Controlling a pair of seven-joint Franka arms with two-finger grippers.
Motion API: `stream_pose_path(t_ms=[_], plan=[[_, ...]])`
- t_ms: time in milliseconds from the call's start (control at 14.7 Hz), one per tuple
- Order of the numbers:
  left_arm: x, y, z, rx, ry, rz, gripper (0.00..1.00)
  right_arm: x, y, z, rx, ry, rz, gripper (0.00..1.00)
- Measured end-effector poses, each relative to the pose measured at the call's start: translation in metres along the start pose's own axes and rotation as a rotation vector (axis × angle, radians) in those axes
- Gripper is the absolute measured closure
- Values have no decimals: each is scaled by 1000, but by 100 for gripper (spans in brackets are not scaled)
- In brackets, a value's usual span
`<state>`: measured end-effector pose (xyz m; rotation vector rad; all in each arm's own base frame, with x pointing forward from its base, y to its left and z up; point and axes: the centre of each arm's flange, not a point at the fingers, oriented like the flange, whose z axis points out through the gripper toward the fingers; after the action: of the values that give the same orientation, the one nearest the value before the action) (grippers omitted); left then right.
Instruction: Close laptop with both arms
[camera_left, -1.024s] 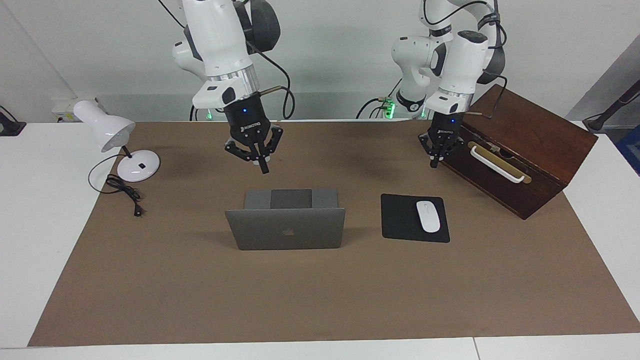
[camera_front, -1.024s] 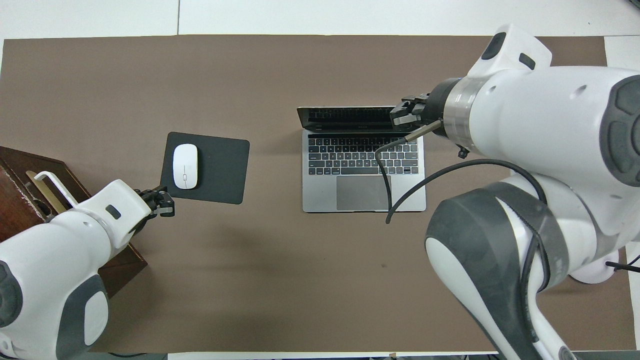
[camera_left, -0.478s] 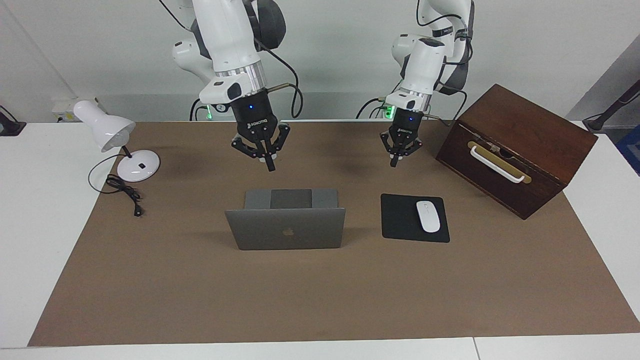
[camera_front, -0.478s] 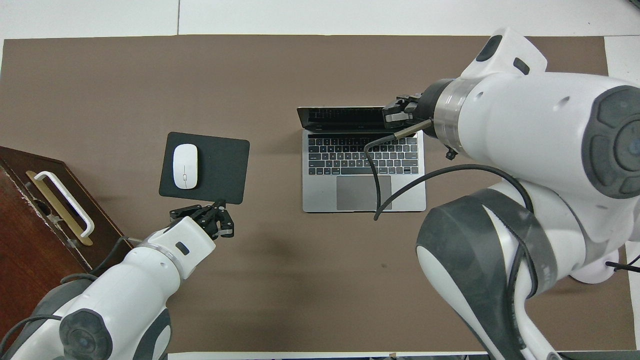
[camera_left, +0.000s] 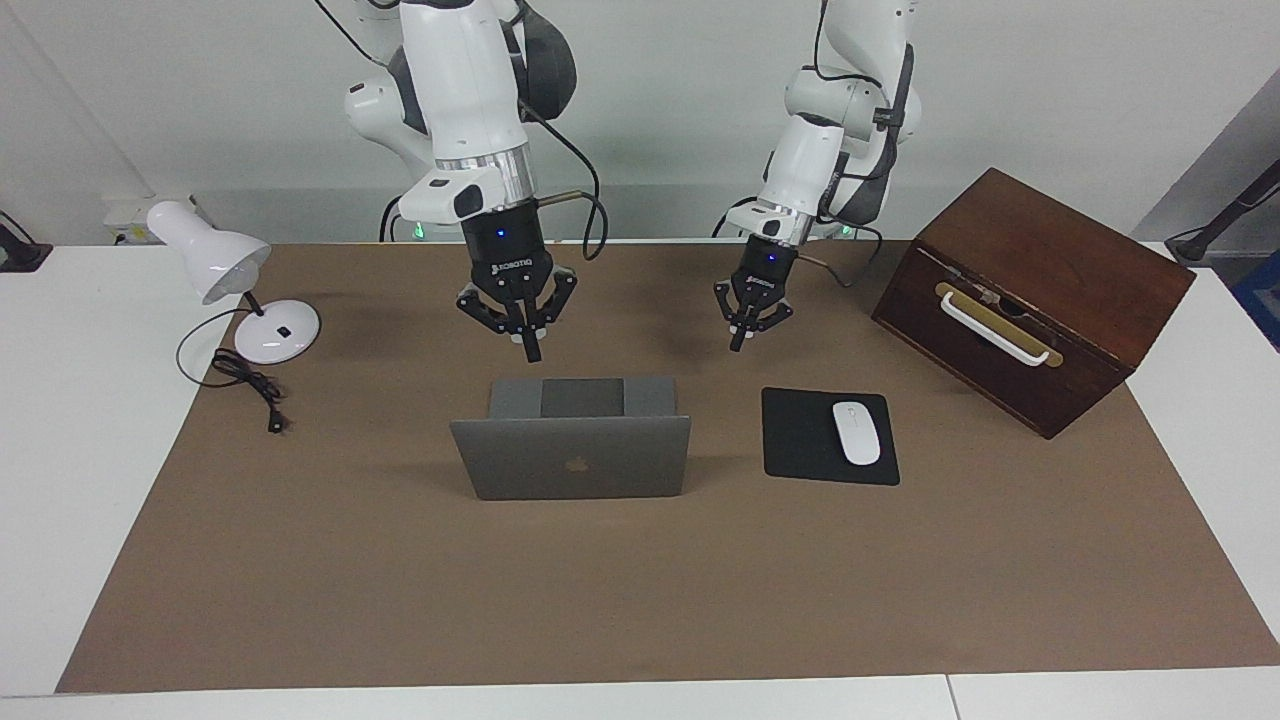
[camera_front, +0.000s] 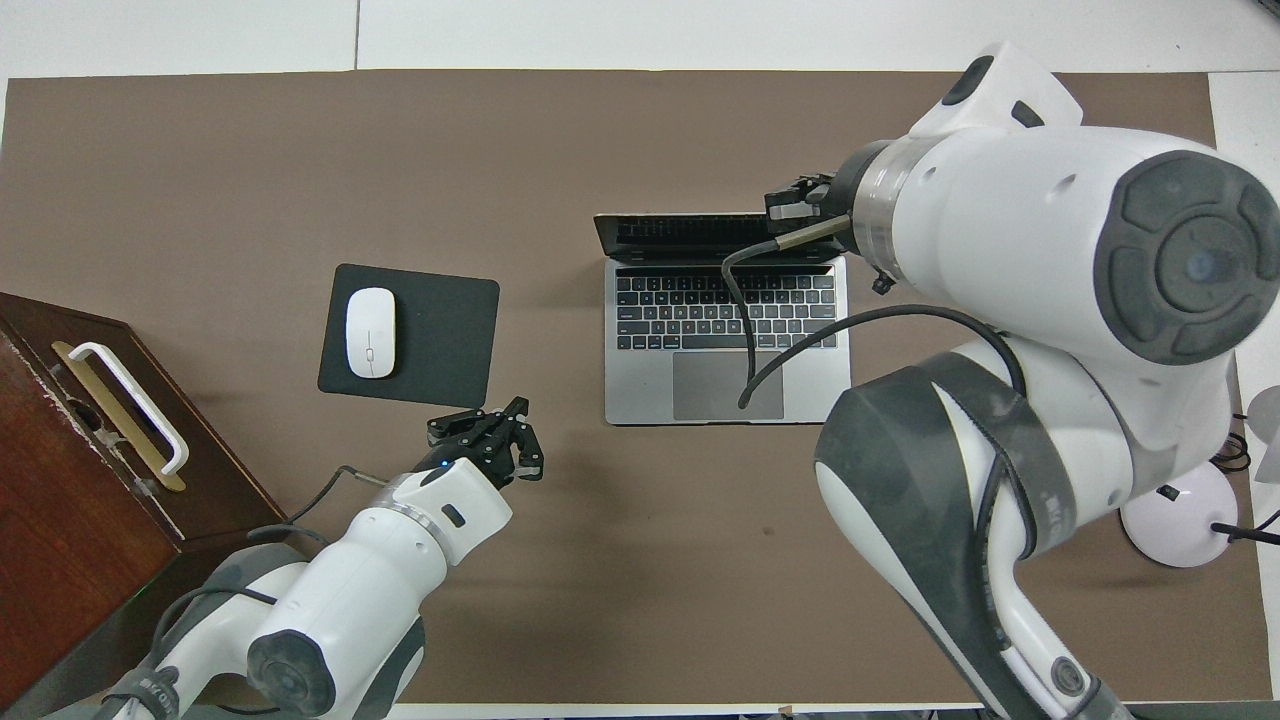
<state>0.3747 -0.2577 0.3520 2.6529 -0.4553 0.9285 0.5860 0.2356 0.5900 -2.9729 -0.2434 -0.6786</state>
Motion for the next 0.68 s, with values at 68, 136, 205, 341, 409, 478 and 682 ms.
stream_pose_path(t_ms=[68,136,205,341,409,478,682], plan=[[-4,4,6,-9,8,7,99,0,0,3,-12,-4,12,99],[-8,8,10,-19,17,15,99,-1,1,5,-26,-6,29,99],[-12,13,13,-29,24,24,99,-1,1,7,-35,-7,48,99],[-18,20,19,-45,34,39,99,-2,-2,12,-51,-9,75,99],[-22,24,23,-51,35,46,99,-3,-7,14,-60,-10,85,99],[-23,28,28,-58,33,53,99,-5,-14,16,-68,-10,97,99],[-19,41,38,-76,38,68,99,-12,-36,19,-69,-18,119,99]])
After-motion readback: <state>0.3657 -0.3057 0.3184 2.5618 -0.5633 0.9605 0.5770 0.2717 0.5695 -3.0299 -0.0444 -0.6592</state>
